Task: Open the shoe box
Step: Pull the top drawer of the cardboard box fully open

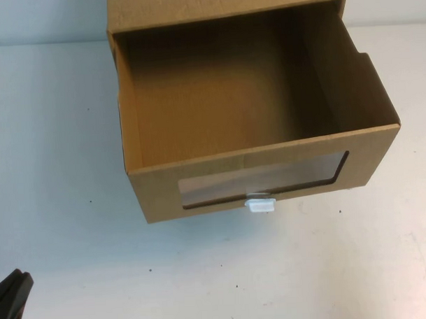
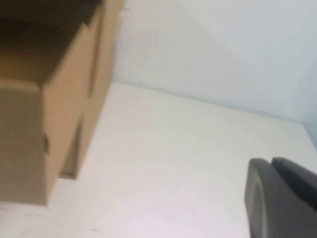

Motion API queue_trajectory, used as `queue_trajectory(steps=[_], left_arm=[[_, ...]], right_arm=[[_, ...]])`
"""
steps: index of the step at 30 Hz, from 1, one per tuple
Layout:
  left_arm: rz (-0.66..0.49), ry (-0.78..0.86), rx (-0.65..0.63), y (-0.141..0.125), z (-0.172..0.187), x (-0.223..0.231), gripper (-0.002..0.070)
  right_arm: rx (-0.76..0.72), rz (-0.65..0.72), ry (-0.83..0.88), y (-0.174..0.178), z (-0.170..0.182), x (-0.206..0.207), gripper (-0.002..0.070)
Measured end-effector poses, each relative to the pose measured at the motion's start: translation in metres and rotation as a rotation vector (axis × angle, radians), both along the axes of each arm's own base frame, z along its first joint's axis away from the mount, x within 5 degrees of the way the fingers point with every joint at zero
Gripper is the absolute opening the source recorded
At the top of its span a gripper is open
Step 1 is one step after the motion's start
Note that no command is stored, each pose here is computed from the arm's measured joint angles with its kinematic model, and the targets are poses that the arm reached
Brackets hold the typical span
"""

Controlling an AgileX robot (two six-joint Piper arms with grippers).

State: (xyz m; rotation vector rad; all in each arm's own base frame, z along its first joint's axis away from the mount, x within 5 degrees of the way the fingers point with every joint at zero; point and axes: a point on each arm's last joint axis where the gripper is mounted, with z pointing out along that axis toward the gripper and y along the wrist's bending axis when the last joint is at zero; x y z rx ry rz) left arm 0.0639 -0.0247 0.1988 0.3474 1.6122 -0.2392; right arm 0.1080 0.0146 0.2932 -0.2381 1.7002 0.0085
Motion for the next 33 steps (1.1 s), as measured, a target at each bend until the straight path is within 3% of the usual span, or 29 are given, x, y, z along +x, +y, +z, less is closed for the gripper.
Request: queue_trajectory(steps=[5,10,16,33], left_arm=[[0.0,0.0,0.0,0.0,0.0,0.0,-0.0005],[0.0,0.0,0.0,0.0,0.0,0.0,-0.0005],[0.0,0.0,0.0,0.0,0.0,0.0,-0.0005],[0.013,-0.01,-0.004,0.001,0.001,0.0,-0.0005]], right_arm=[[0.027,-0.081,-0.106,-0.009,-0.056,-0.028,-0.0013],[0.064,-0.118,-0.161,-0.013,-0.08,-0.042,-0.0013],[0.078,-0.135,-0.239,-0.015,-0.085,-0.051,-0.0013],[0.118,-0.129,-0.21,-0.013,-0.087,-0.051,-0.0013]])
